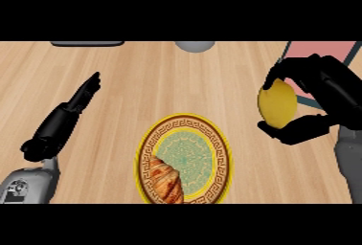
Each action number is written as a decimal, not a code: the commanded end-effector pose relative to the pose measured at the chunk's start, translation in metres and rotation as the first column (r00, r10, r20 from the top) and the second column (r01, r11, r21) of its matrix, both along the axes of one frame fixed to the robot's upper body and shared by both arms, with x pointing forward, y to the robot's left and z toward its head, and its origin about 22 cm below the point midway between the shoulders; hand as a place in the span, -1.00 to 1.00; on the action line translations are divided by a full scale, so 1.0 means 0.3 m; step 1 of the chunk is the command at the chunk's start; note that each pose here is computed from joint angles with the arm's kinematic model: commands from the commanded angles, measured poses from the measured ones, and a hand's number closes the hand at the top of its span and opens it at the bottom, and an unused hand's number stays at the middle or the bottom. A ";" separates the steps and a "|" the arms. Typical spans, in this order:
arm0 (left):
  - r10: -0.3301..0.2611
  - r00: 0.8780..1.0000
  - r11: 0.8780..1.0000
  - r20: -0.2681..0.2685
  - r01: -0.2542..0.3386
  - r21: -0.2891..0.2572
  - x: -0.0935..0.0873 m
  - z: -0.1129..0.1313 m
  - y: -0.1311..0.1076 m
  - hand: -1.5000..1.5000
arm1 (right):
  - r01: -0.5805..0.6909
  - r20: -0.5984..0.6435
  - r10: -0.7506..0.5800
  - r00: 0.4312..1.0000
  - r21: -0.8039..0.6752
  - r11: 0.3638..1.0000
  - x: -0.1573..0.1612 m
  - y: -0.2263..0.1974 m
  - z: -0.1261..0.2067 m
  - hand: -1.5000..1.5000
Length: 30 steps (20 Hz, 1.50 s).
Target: Pick the lemon from the plate and place it in the cardboard box
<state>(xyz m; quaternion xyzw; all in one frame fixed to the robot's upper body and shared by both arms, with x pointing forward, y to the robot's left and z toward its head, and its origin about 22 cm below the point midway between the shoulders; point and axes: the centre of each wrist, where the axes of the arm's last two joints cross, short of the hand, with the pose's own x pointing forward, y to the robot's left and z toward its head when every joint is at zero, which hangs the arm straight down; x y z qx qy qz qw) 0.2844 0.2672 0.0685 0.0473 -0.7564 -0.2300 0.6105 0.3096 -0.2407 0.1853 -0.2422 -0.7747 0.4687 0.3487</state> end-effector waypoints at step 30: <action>-0.079 0.996 0.997 0.033 0.080 -0.010 0.063 0.025 -0.071 0.00 | 0.174 -0.472 -0.377 0.797 -0.419 0.891 0.358 -0.602 0.022 -1.00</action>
